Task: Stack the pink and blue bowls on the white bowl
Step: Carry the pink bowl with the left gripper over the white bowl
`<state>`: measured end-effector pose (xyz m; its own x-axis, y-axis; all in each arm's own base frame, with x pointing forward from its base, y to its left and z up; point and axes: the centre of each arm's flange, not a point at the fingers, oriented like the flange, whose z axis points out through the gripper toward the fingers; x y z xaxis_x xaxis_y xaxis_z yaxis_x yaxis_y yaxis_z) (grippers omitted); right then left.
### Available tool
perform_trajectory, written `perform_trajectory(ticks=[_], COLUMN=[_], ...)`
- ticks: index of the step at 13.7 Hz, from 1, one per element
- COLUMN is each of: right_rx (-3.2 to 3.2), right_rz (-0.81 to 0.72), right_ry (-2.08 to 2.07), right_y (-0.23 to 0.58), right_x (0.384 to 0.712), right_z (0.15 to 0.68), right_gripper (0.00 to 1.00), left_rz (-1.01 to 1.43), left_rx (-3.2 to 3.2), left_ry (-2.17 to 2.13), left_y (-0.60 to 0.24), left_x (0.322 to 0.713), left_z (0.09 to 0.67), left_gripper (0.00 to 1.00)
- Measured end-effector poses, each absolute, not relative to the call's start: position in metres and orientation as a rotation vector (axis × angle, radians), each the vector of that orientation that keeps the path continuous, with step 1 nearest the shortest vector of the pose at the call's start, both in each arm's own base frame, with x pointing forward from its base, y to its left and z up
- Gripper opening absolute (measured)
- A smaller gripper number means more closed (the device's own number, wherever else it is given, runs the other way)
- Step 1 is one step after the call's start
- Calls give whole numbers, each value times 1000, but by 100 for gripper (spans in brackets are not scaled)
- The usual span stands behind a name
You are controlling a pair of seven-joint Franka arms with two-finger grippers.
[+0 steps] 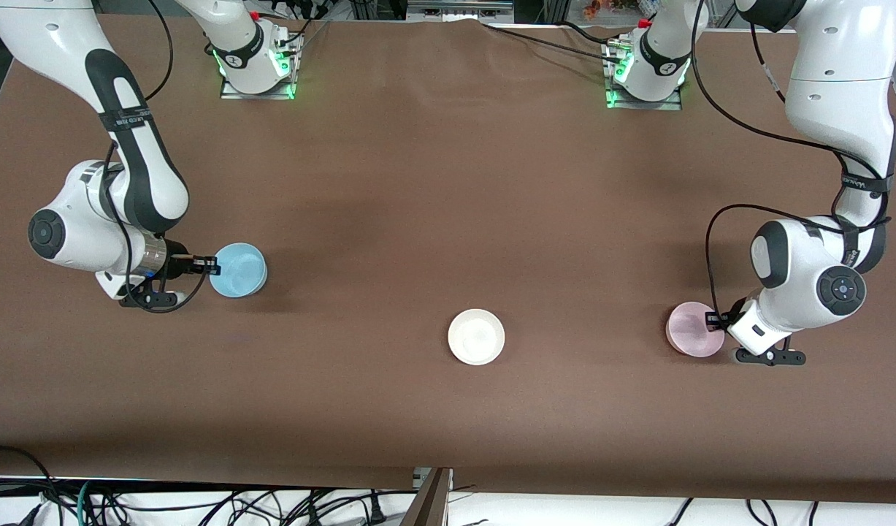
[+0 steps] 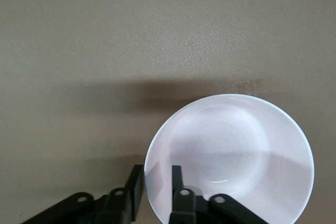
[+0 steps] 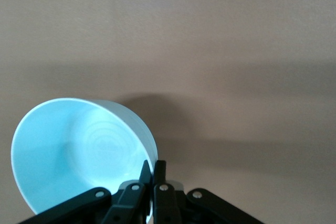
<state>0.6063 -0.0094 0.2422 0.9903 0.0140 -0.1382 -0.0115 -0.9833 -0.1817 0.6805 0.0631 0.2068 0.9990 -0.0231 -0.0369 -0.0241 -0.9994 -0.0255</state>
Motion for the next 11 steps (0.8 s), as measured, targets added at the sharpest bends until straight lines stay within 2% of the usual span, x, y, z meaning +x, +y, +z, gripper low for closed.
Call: perform_trajectory(ticks=[3, 4, 5, 6, 7, 11], right_rx=[-2945, -2944, -2943, -2942, -2940, -2925], right_rz=[203, 202, 200, 199, 199, 212], right_ry=[-15, -16, -17, -20, -25, -40], right_y=[-4, -3, -3, -2, 0, 8], right_x=[610, 611, 611, 611, 612, 615], right_z=[248, 248, 249, 249, 250, 256], right_gripper=[3, 3, 3, 3, 3, 3], left_rz=[54, 53, 52, 52, 46, 41], left_rx=[-3115, -3115, -3115, -3115, -3115, -3117], left_ry=[37, 37, 37, 37, 39, 43], left_y=[63, 63, 63, 63, 63, 61], left_x=[681, 681, 681, 681, 682, 683], left_z=[208, 208, 209, 209, 211, 217], left_gripper=[23, 17, 17, 14, 3, 2])
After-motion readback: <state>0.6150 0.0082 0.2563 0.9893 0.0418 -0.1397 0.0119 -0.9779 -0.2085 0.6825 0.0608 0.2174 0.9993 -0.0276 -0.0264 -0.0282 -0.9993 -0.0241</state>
